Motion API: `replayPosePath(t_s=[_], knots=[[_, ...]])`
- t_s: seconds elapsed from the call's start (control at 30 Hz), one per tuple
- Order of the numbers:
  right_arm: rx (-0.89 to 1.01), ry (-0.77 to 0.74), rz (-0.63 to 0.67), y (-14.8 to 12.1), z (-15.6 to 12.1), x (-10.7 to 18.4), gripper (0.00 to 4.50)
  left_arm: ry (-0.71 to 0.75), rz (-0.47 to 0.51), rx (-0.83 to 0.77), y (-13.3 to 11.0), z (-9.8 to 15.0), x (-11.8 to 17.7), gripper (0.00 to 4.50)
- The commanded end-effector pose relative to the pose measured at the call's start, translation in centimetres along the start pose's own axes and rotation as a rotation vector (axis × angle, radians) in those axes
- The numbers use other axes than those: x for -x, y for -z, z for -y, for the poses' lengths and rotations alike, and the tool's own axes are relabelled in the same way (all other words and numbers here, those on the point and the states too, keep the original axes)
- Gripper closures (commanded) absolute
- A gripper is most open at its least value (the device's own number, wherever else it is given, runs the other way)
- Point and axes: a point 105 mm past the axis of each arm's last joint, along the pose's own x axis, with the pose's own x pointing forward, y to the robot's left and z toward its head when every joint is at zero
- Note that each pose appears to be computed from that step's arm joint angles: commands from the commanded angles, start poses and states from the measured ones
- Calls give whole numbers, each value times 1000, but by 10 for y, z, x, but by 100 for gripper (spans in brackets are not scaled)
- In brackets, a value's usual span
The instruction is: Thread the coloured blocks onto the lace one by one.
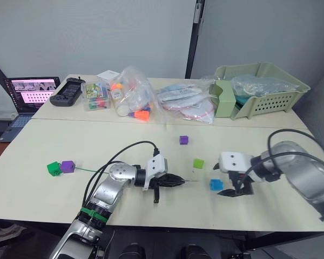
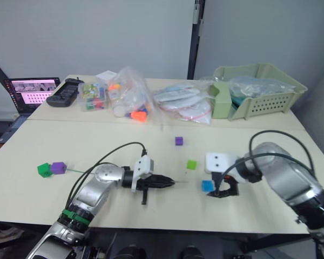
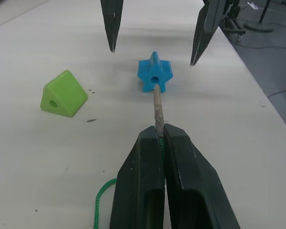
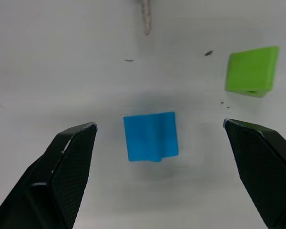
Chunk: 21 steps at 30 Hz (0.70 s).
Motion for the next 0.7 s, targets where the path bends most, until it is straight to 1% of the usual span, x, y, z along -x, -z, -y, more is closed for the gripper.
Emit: replayPosePath(t_s=[0.03, 0.2, 0.33, 0.4, 0.43, 0.5, 0.53, 0.7], knots=[[17, -16, -44, 2, 3, -4, 1, -5, 19, -38, -9, 1, -2, 450], [12, -45, -80, 7, 1, -14, 1, -7, 16, -38, -9, 1, -2, 450], [-1, -51, -76, 5, 1, -15, 113, -4, 15, -39, -8, 2, -3, 450], [-3, -48, -75, 5, 2, -14, 186, -2, 14, -39, -8, 2, -4, 450], [-5, -47, -77, 5, 1, -14, 213, 2, 12, -39, -8, 2, -5, 450], [-14, -46, -79, 4, 1, -12, 287, 12, 3, -38, -6, 4, -7, 450], [-19, -45, -79, 3, 0, -12, 312, 16, -2, -39, -5, 4, -8, 450], [-45, -32, -53, -8, 1, -13, 312, 25, -24, -48, -2, 1, -17, 450]])
